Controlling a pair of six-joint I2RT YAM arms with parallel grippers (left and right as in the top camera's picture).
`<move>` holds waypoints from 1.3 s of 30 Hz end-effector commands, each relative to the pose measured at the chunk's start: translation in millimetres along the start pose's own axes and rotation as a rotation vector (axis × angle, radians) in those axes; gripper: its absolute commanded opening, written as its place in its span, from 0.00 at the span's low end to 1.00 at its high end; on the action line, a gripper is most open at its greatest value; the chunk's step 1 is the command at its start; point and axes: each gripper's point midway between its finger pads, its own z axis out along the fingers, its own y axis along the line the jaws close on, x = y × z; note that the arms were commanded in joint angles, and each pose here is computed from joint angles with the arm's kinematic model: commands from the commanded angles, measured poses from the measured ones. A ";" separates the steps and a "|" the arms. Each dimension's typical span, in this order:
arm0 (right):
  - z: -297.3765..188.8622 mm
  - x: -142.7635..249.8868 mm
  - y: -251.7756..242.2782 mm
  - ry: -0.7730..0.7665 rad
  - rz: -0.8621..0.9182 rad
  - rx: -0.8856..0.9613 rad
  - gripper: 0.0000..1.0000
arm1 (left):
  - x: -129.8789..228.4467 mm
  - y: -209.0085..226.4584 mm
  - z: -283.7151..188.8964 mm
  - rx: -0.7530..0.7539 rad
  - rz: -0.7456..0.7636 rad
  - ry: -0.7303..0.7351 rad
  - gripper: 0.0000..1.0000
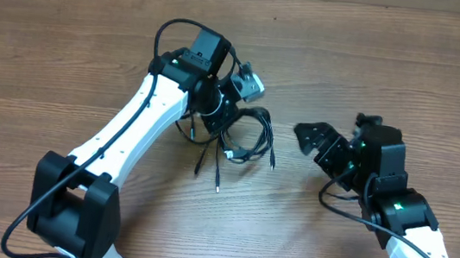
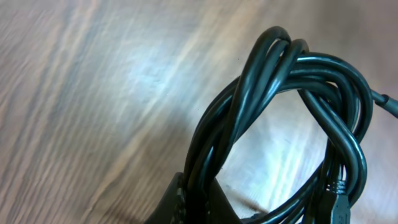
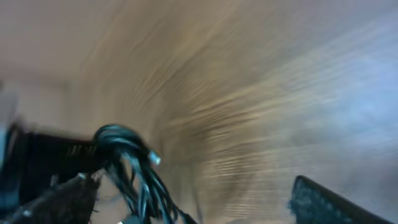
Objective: Untangle cables
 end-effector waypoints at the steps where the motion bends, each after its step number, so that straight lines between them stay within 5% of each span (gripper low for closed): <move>1: -3.9 18.3 29.3 0.087 -0.381 -0.180 1.00 | -10.4 -25.2 -12.6 0.123 0.213 -0.075 0.04; 7: -10.3 36.5 53.5 0.145 -0.609 -0.365 0.88 | -8.6 -54.1 -18.7 0.270 0.304 -0.124 0.04; 17: -1.7 61.2 57.0 0.271 -0.695 -0.511 0.62 | -16.8 -70.6 -25.2 0.357 0.347 -0.202 0.04; 26: -2.2 66.5 63.0 0.299 -0.702 -0.580 0.05 | -16.1 -69.6 -24.8 0.352 0.347 -0.197 0.04; 39: -8.7 59.5 74.7 0.297 -0.572 -0.586 0.04 | 1.7 -31.4 -17.4 0.188 0.193 -0.061 0.04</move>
